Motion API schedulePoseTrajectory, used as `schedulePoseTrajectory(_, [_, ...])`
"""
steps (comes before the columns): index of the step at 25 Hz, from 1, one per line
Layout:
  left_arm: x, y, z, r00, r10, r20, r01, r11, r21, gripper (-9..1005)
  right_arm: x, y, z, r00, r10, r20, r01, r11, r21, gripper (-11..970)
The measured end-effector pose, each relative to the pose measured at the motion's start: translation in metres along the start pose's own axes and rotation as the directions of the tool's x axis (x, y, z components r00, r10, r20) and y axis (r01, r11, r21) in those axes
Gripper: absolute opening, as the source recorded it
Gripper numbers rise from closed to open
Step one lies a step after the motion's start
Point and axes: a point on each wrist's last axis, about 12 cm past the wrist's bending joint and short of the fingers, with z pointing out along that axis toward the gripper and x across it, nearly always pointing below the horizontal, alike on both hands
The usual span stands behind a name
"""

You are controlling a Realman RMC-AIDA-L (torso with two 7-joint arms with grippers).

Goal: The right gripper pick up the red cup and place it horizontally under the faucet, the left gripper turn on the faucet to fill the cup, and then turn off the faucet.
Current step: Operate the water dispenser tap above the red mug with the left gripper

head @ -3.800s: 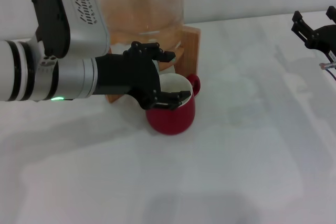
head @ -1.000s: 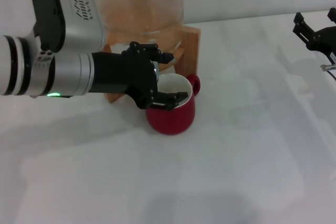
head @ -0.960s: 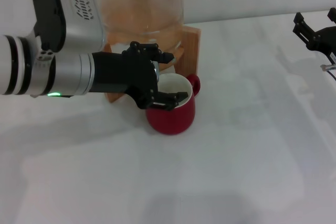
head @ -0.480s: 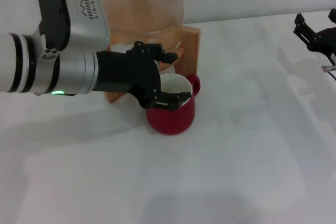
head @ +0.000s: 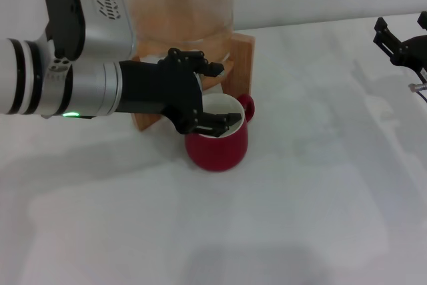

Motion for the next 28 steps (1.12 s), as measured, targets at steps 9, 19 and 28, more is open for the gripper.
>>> schedulePoseTrajectory(9, [-0.0011,0.0014,-0.0009,1.0,0.008,0.002,-0.008,1.0,0.007,813,0.0,0.0,0.0,1.0,0.0,0.0,0.0,1.0,0.0,873])
schedulePoseTrajectory(19, [-0.0005,0.0007,-0.0005,1.0,0.006,0.0,-0.006,1.0,0.017,813,0.0,0.0,0.0,1.0,0.0,0.0,0.0,1.0,0.0,874])
schedulePoseTrajectory(28, [0.0015,0.0007,-0.0006,1.0,-0.004,-0.001,0.004,1.0,0.017,813,0.0,0.0,0.0,1.0,0.0,0.0,0.0,1.0,0.0,874])
